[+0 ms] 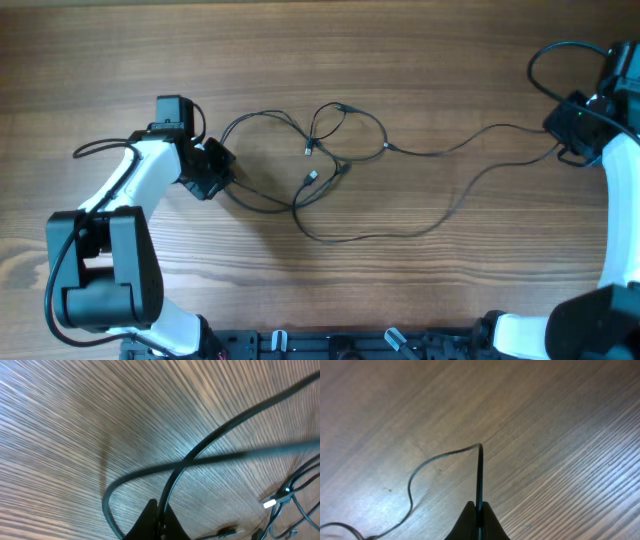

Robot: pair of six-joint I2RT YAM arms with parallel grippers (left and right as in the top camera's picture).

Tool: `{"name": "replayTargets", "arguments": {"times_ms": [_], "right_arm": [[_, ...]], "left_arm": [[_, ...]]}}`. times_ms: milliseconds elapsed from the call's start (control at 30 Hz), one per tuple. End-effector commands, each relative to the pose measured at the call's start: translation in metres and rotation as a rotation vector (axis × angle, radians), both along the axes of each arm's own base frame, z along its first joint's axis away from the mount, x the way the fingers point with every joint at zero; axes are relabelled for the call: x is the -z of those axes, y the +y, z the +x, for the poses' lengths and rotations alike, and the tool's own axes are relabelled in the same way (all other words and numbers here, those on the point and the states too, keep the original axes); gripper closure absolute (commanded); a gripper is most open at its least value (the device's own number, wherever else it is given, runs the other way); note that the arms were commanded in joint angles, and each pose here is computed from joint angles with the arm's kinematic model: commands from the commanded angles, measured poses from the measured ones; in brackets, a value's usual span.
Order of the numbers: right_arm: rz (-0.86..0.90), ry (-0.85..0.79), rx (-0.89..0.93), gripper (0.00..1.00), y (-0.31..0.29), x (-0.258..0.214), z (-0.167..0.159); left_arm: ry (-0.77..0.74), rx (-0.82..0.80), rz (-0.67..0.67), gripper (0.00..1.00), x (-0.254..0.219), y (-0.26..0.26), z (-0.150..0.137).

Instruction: Untangle cables

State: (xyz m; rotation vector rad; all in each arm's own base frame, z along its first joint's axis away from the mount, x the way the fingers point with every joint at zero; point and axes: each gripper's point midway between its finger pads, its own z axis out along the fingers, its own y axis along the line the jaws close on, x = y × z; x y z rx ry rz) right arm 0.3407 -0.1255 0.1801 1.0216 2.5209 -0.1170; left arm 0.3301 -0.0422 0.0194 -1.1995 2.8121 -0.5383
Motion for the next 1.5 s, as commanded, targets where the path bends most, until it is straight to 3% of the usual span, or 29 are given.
{"name": "replayTargets", "arguments": {"times_ms": [0,267,467,600,700,733,767,800,833,867,1000,1167,1267,1467], "right_arm": [[-0.062,0.082,0.033,0.96,-0.017,0.016,-0.006],[-0.069,0.091,0.214,0.95,-0.077,0.017,-0.035],[0.046,-0.048,0.359,0.96,-0.123,0.014,-0.049],[0.010,-0.124,0.312,0.96,-0.139,0.004,-0.037],[0.111,-0.269,0.141,0.96,-0.120,-0.006,0.000],[0.131,-0.295,0.119,0.90,-0.116,-0.008,0.005],[0.146,-0.316,0.101,0.75,-0.113,-0.011,0.009],[0.179,-0.339,0.069,0.48,-0.105,-0.013,0.014],[0.208,-0.352,0.046,0.35,-0.098,-0.014,0.017],[0.230,-0.360,0.009,0.30,-0.091,-0.015,0.020],[0.320,-0.346,-0.194,0.30,-0.041,-0.014,0.028],[0.395,-0.187,-0.402,0.32,0.034,0.003,0.019],[0.425,-0.051,-0.460,0.32,0.074,0.014,0.004],[0.374,0.206,-0.374,0.20,0.120,0.049,-0.026]], "left_arm": [[0.000,0.053,0.049,0.96,0.004,-0.005,-0.003],[-0.002,0.076,0.054,0.96,0.004,-0.012,-0.004],[-0.001,0.076,0.053,0.96,0.004,-0.012,-0.004],[-0.001,0.076,0.053,0.96,0.004,-0.012,-0.004],[-0.001,0.076,0.053,0.96,0.004,-0.012,-0.004],[-0.001,0.076,0.053,0.96,0.004,-0.012,-0.004],[-0.001,0.076,0.053,0.96,0.004,-0.012,-0.004],[-0.001,0.076,0.053,0.96,0.004,-0.012,-0.004],[-0.001,0.076,0.053,0.96,0.004,-0.012,-0.004],[-0.001,0.076,0.053,0.96,0.004,-0.012,-0.004],[-0.001,0.076,0.053,0.96,0.004,-0.012,-0.004],[-0.001,0.076,0.053,0.96,0.004,-0.012,-0.004],[0.000,0.076,0.053,0.96,0.004,-0.012,-0.004],[-0.001,0.076,0.053,0.96,0.004,-0.012,-0.004]]}}
